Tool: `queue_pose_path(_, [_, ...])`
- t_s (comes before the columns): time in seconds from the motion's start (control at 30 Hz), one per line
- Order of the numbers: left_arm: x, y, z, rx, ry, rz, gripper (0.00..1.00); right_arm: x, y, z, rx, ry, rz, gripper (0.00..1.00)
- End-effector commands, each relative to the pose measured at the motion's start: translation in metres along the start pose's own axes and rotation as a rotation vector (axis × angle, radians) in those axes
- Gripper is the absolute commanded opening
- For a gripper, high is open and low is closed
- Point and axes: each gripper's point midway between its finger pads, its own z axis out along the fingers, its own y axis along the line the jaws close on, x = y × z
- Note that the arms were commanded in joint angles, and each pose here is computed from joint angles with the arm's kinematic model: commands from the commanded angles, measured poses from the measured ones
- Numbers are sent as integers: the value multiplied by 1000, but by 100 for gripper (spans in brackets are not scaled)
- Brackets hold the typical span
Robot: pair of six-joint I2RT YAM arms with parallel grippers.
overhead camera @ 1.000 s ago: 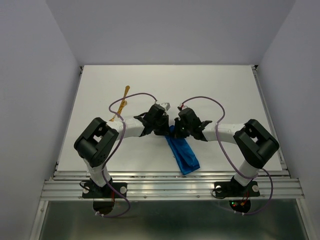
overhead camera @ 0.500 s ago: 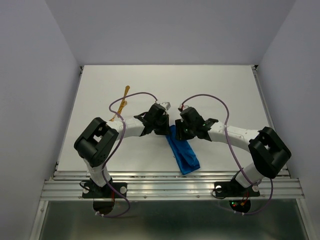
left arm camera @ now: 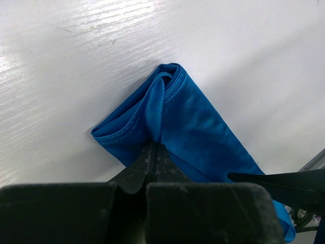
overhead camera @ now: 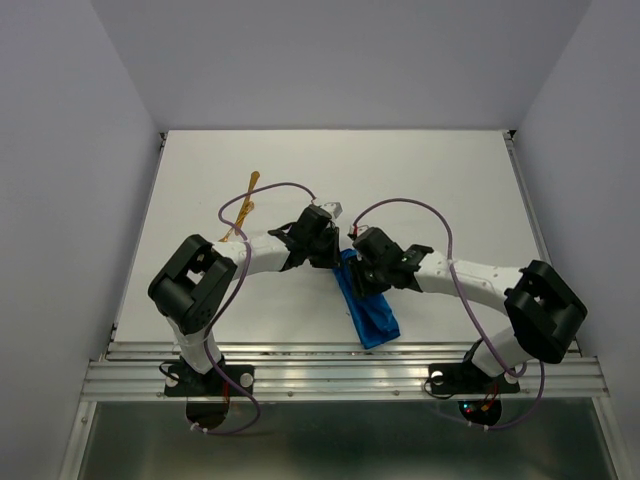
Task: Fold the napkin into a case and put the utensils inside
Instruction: Smooth out the smaller rectangle-folded napkin at the center of the board.
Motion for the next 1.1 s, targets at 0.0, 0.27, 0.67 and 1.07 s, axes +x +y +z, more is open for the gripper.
queue_pose_path(0.0, [-16, -11, -4, 25, -35, 19, 0, 4, -5, 3, 54, -3, -35, 46])
queue_pose_path(0.27, [-16, -11, -3, 28, -34, 21, 0, 5, -10, 10, 82, -2, -32, 37])
queue_pose_path(0.67, [-14, -11, -3, 34, -32, 17, 0, -1, -6, 13, 74, -16, -17, 1])
queue_pose_path(1.07, [-11, -10, -4, 36, -27, 15, 0, -24, 14, 10, 1, -75, 3, 1])
